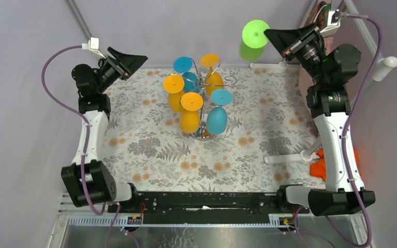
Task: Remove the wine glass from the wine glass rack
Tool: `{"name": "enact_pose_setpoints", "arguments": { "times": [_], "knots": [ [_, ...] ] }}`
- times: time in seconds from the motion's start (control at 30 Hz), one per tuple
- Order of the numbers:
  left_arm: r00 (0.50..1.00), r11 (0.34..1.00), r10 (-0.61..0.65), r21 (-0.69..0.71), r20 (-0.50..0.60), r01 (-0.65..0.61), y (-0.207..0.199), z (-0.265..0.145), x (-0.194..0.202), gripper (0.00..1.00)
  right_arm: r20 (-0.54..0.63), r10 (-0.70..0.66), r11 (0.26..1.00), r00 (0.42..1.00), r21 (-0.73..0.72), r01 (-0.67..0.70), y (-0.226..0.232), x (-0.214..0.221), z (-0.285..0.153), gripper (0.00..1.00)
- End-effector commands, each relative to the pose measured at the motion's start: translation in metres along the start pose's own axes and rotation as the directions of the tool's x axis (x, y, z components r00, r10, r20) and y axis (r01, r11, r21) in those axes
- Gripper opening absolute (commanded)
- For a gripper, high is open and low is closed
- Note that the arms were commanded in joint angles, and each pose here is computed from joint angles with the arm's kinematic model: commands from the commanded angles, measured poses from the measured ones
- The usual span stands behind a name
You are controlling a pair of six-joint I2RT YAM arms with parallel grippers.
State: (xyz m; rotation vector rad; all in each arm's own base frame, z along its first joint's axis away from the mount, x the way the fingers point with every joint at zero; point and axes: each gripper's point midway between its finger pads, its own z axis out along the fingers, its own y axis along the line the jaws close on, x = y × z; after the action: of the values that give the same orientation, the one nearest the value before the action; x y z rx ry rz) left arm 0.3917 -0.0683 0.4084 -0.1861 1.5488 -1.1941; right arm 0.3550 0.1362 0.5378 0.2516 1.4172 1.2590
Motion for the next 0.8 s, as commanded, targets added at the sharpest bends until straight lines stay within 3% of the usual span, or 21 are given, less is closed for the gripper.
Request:
{"name": "enact_pose_setpoints", "arguments": {
  "times": [0.0,0.2,0.37,0.53,0.77],
  "knots": [
    [0.999,0.95,0.037,0.309,0.028,-0.044,-0.055,0.003,-0.021,0.84,-0.105,0.06,0.952,0.993,-0.293,-0.088,0.061,0.009,-0.006,0.0],
    [0.999,0.784,0.043,0.619,0.013,-0.041,-0.096,-0.011,-0.026,0.82,-0.24,0.118,0.844,0.963,-0.487,-0.225,0.093,0.024,-0.005,0.0],
    [0.994,0.754,0.108,0.651,0.009,-0.088,-0.105,0.0,-0.02,0.81,-0.358,0.104,0.751,0.928,-0.584,-0.31,0.126,0.055,0.011,0.0],
    [0.996,0.755,0.084,0.653,-0.015,-0.054,-0.1,0.006,-0.017,0.81,-0.439,0.118,0.671,0.891,-0.626,-0.398,0.145,0.077,0.03,0.0],
    [0.998,0.776,0.044,0.63,-0.033,-0.014,-0.083,0.011,-0.012,0.81,-0.476,0.144,0.632,0.868,-0.631,-0.45,0.149,0.092,0.046,0.0]
  ]
}}
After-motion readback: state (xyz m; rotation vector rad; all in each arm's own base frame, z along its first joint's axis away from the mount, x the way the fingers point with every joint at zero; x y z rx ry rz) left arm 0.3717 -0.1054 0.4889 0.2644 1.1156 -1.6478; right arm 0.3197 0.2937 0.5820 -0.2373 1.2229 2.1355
